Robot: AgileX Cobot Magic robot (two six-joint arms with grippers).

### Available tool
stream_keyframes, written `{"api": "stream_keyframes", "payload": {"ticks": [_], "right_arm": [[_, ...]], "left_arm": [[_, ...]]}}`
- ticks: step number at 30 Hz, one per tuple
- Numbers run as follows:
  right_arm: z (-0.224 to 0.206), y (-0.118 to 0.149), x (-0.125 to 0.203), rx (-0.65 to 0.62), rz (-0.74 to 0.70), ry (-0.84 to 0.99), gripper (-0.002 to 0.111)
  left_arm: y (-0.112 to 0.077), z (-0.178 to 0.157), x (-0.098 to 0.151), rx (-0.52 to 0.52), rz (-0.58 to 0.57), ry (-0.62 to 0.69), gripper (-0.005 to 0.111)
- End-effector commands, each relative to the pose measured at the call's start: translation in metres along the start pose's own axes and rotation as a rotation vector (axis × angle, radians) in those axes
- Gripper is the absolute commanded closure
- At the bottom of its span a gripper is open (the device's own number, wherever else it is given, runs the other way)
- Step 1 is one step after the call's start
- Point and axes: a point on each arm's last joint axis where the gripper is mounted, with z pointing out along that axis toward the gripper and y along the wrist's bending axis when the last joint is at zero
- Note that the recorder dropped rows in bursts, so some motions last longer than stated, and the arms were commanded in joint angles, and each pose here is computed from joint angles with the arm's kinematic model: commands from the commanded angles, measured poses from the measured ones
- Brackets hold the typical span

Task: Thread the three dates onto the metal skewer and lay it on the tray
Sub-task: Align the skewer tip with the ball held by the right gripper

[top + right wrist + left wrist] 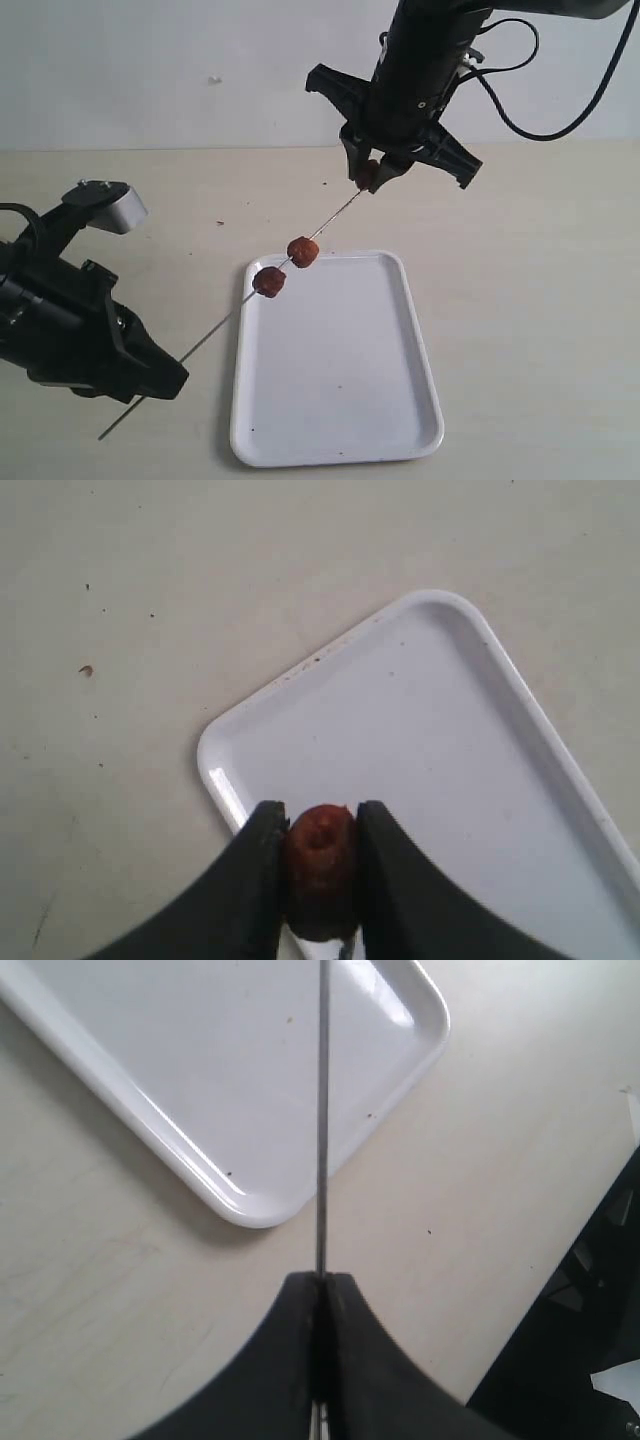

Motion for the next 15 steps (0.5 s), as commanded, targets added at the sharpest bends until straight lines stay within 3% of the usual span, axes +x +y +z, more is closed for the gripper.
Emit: {"api": "stream_keyframes", "payload": {"ticks": [1,15], "right_arm": [[-0.0073,0.0009,-0.0017,-0.018,-0.011,-0.01,0.084],[-0.0072,0.0001,-0.0018,0.001,-0.05,-0.031,0.084]], "left_arm": [[-0.0006,-0.0004,-0.0035,-0.005,-0.006,-0.021,0.107],[-0.0015,-0.0003,-0.0026,0.005,-0.006,-0.011,0.107]]}}
